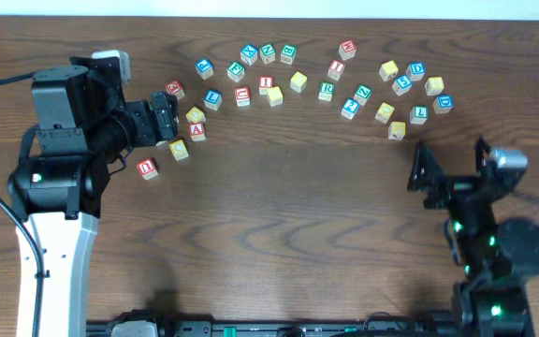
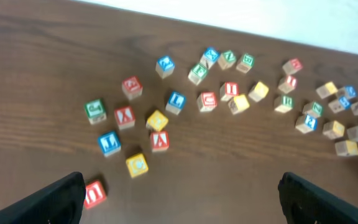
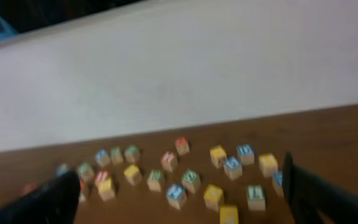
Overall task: Spell out CORL
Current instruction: 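Reach the left gripper forward to the yellow C block, then close the left gripper on the yellow C block and lift it, then carry the C block toward the table centre and set it down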
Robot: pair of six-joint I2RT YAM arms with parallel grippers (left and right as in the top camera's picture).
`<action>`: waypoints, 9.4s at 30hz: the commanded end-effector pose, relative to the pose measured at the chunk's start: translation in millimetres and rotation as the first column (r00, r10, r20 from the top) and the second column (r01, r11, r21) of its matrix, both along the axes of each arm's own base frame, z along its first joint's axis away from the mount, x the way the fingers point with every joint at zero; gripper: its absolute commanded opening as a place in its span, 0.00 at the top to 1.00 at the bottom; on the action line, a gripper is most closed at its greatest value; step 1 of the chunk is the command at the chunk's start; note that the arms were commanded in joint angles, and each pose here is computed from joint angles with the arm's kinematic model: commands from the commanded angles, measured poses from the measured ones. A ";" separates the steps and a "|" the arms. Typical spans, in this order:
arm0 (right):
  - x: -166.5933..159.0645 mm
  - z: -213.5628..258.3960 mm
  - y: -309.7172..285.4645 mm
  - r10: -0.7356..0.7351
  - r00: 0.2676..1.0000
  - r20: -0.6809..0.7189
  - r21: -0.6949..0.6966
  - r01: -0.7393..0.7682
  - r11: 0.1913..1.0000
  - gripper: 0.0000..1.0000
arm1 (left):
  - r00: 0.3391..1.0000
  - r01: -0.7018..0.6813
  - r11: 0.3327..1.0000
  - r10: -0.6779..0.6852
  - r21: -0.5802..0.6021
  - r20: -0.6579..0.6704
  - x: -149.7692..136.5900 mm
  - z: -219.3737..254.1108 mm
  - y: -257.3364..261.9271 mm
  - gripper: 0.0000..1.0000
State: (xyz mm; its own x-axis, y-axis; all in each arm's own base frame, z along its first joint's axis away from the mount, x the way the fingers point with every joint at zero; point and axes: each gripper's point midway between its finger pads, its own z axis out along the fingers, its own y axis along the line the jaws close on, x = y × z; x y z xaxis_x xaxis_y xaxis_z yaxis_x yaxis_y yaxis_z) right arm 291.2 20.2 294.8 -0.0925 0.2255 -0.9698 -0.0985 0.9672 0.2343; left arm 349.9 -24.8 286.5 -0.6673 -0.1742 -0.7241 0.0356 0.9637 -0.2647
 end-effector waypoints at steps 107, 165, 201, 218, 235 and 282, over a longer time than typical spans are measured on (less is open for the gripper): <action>134.6 -50.1 -1.7 0.064 0.647 -0.760 -0.068 -0.177 0.982 0.01 | 0.670 -0.235 0.949 0.316 0.211 -0.672 44.7 -280.7 12.4 0.58; 136.0 -50.0 -5.5 0.042 0.651 -0.758 -0.087 -0.164 0.983 0.01 | 0.849 0.068 0.990 0.006 0.120 -0.529 53.4 -207.3 -90.5 0.75; 133.3 -51.9 -5.5 0.042 0.641 -0.767 -0.084 -0.165 0.983 0.01 | 0.838 0.239 0.961 -0.133 0.137 -0.528 35.2 -247.9 -162.3 0.75; 132.4 -52.5 -5.4 0.042 0.637 -0.770 -0.081 -0.163 0.983 0.01 | 0.806 0.248 0.957 -0.118 0.150 -0.580 31.1 -277.3 -160.4 0.75; 132.9 -52.2 -5.4 0.042 0.639 -0.768 -0.081 -0.162 0.983 0.01 | 0.804 0.283 0.948 -0.151 0.146 -0.575 27.4 -283.1 -176.7 0.75; 134.4 -51.1 -6.7 0.035 0.645 -0.764 -0.089 -0.158 0.983 0.01 | 0.821 0.280 0.948 -0.154 0.153 -0.550 37.7 -296.8 -184.1 0.53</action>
